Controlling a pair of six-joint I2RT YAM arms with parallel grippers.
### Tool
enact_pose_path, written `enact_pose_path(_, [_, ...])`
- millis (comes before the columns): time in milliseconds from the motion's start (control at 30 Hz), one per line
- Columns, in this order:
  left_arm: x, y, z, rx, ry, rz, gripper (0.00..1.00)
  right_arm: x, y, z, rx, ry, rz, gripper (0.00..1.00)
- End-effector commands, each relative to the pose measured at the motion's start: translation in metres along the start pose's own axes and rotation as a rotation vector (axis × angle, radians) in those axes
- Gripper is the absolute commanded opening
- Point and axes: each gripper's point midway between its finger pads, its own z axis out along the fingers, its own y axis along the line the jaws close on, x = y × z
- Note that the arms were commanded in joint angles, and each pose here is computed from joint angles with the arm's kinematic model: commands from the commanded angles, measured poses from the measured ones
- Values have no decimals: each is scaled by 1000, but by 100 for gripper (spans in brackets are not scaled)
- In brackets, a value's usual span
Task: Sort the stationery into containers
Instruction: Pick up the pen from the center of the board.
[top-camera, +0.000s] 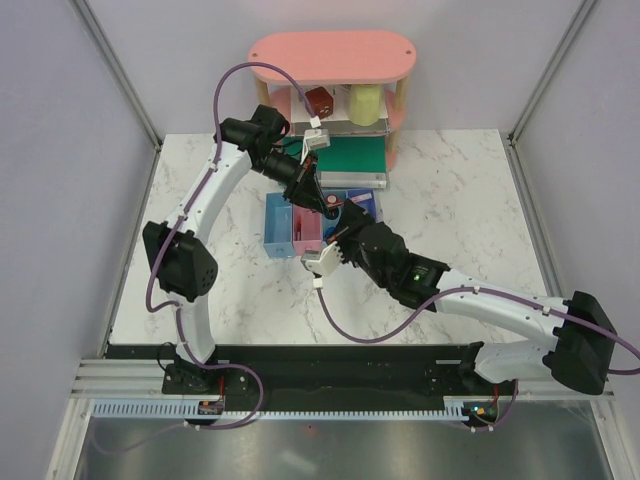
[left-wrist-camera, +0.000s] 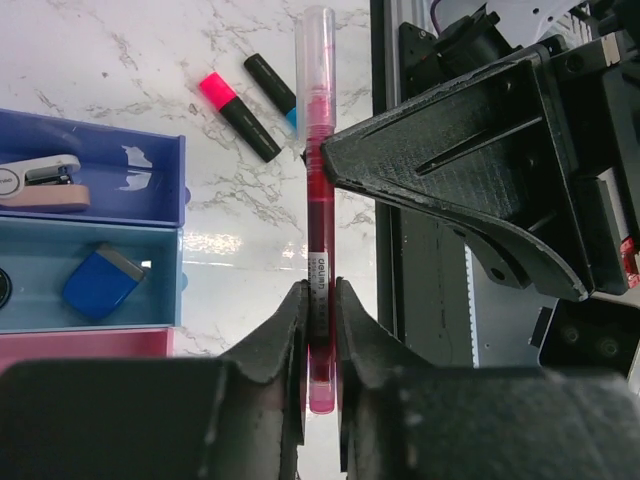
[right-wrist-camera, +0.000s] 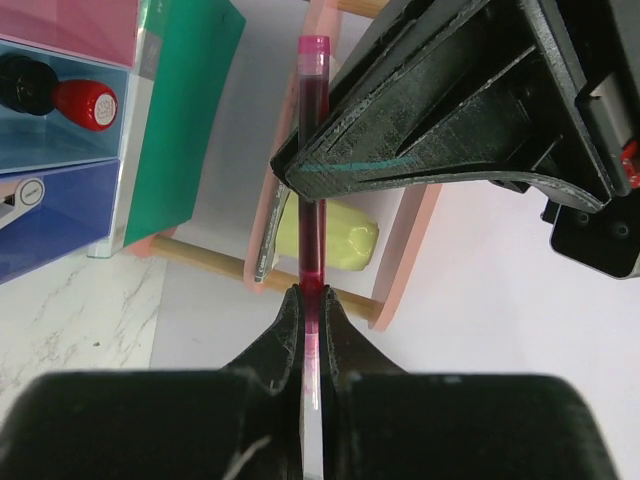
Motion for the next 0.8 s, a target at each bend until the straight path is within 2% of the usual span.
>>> enact_pose_path(0, [7,-52,-9,75,29,-103,11,3,-38,-1,102,24,53,3])
enact_pose_path(67, [9,-52,-9,71,36,-102,2,2,-38,0,100,24,49,3])
enact_pose_path(200, [10,-55,-8,75,40,-103,2,2,-40,3,112,28,51,5])
enact_pose_path(267, [10,-57,-8,80,37,-100,2,4,-41,4,115,42,53,11])
enact_pose_path(300, [9,-58,-8,81,35,-100,2,4,-40,5,115,47,50,36])
enact_pose_path(367, [9,-59,-8,80,36,-96,2,5,-42,4,128,49,58,71])
enact_pose_path(400, [10,-59,-8,78,38,-98,2,6,-46,3,144,51,82,84])
enact_pose_path(467, [11,-60,-9,77,39,-96,2,8,-50,1,147,61,118,94])
enact_pose_path(633, [19,-54,-9,48,57,-110,2,18,-67,-9,133,80,341,98])
enact_pose_path(700, [25,-39,-9,-14,70,-120,2,23,-78,-19,154,81,457,98])
enact_pose_path(767, [26,-29,-13,-83,69,-143,2,27,-73,-27,112,92,503,98])
